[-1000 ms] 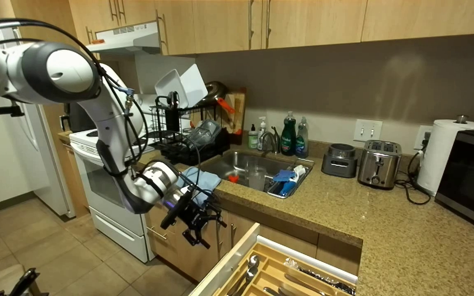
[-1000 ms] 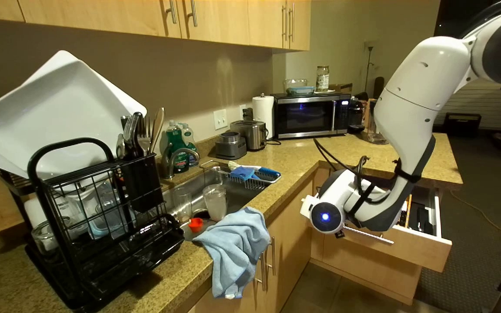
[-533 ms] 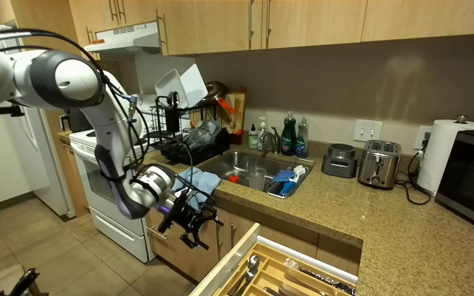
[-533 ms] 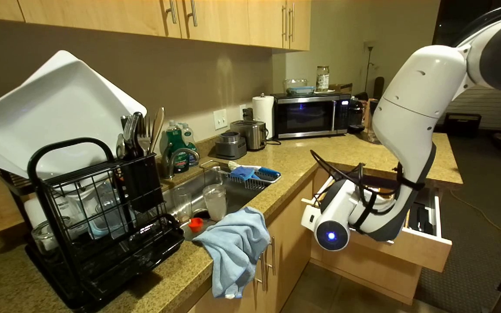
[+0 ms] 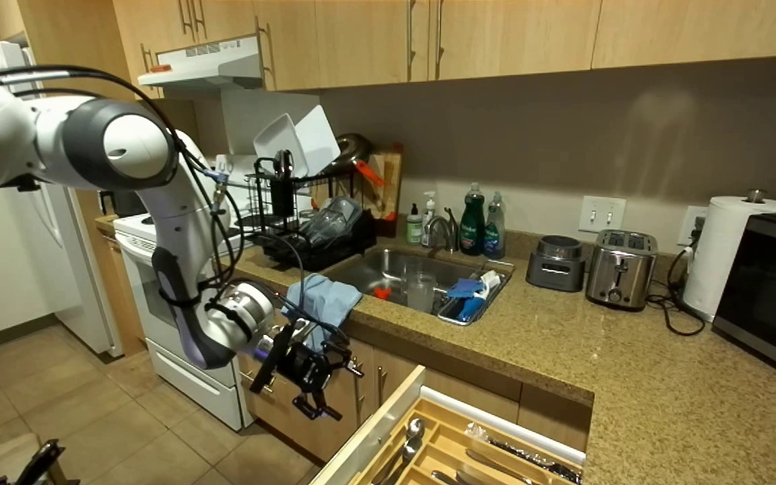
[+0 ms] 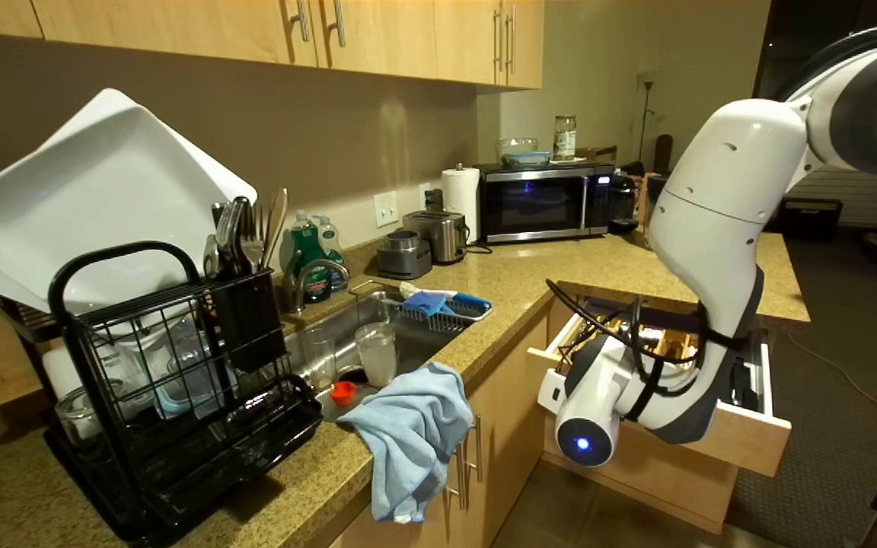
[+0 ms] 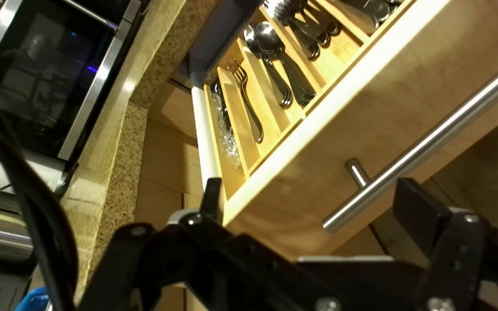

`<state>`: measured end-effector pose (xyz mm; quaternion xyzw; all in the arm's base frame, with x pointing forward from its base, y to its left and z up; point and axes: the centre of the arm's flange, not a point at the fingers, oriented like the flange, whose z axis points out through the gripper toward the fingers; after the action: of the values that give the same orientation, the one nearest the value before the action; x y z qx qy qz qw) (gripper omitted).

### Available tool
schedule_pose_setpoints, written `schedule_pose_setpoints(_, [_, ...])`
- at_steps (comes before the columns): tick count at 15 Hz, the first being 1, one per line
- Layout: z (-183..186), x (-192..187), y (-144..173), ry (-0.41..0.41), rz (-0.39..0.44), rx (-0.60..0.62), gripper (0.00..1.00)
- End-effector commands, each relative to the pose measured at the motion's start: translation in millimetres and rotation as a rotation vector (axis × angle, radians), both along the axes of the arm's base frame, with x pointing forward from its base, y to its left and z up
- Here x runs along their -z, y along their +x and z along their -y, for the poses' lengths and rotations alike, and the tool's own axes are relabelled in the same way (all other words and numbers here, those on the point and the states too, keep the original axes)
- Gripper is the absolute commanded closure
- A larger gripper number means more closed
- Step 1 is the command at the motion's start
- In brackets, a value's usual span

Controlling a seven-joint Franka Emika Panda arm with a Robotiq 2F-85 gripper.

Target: Close the open drawer on the right

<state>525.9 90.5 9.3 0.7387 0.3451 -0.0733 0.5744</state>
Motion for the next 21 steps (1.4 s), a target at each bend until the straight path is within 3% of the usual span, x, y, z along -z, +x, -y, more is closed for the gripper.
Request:
schedule_pose_setpoints(1, [3,10,-10,-0.038,0.035,0.063,0.00])
schedule_pose_setpoints(9, [-6,28,-28,-0.089,0.013,0.123,0.00])
schedule_pose_setpoints(10, [-6,30,-30,-0.094,0.002,0.132,0.08])
schedule_pose_setpoints(11, [-7,32,-32,-0.098,-0.007,0.138,0.26])
schedule_pose_setpoints(21, [-2,48,-38,-0.109,-0.044,0.207,0.92])
